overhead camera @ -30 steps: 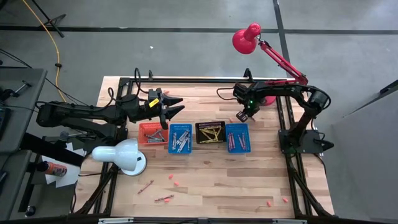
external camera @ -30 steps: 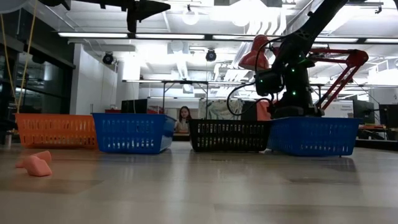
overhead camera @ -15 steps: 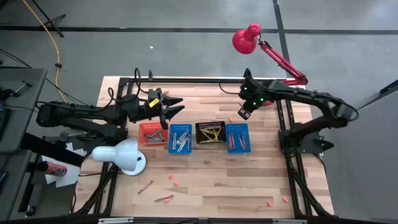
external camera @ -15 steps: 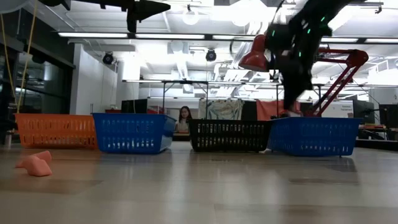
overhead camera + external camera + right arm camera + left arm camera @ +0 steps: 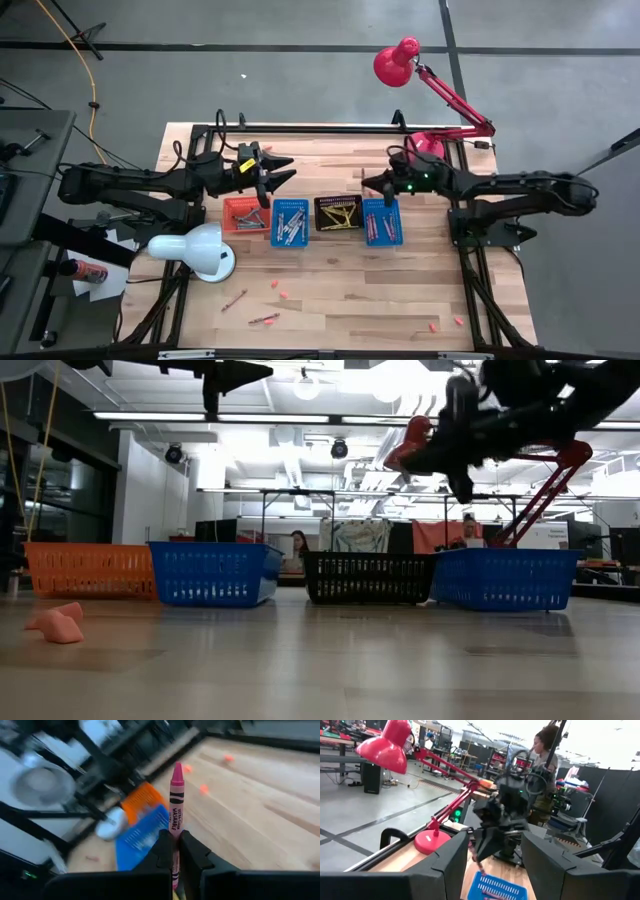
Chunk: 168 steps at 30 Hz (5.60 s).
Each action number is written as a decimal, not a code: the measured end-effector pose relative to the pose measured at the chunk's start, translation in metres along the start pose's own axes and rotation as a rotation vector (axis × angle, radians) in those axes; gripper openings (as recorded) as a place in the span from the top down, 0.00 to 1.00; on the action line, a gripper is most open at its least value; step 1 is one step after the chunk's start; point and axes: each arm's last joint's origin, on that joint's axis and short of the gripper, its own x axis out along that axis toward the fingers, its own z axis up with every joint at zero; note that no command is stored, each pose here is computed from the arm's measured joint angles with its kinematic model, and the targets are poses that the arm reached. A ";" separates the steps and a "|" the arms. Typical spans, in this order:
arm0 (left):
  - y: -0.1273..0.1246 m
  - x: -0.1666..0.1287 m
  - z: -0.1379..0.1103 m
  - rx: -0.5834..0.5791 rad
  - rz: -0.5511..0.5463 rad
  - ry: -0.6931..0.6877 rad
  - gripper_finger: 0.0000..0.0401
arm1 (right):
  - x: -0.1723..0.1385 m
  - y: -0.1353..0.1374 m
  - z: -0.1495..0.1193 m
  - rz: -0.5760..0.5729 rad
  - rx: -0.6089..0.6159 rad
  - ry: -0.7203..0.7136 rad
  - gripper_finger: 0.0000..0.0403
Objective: Sort crayons
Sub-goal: Put the top right pink crayon into the right blue bin, then put the bottom pink crayon into the right blue bin
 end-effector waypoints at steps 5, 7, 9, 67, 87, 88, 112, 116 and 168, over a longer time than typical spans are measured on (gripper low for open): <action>-0.001 0.000 0.000 0.000 -0.052 0.016 0.57 | 0.005 0.032 0.015 0.078 -0.068 -0.100 1.00; 0.000 0.000 0.000 -0.005 -0.086 0.026 0.57 | 0.004 0.047 0.029 0.098 -0.123 -0.139 1.00; 0.000 0.001 0.000 -0.028 -0.127 0.039 0.57 | 0.003 0.059 0.041 0.110 -0.175 -0.152 1.00; -0.003 0.000 -0.002 -0.088 -0.183 0.065 0.57 | -0.012 0.039 -0.081 -0.287 0.535 0.364 1.00; -0.003 0.000 -0.005 -0.085 -0.174 0.097 0.57 | -0.019 0.026 -0.075 -0.470 0.663 0.211 0.95; -0.002 0.000 -0.005 -0.085 -0.173 0.099 0.57 | -0.019 0.026 -0.075 -0.474 0.666 0.210 0.93; -0.003 0.000 -0.003 -0.104 -0.181 0.073 0.57 | -0.025 0.081 -0.005 0.256 0.187 -0.277 0.57; -0.004 0.000 -0.001 -0.105 -0.187 0.055 0.57 | -0.024 0.097 0.014 0.247 0.018 -0.314 0.57; -0.042 0.046 0.064 -0.089 -0.137 0.516 0.57 | 0.007 0.110 0.072 0.051 -0.231 -0.127 0.57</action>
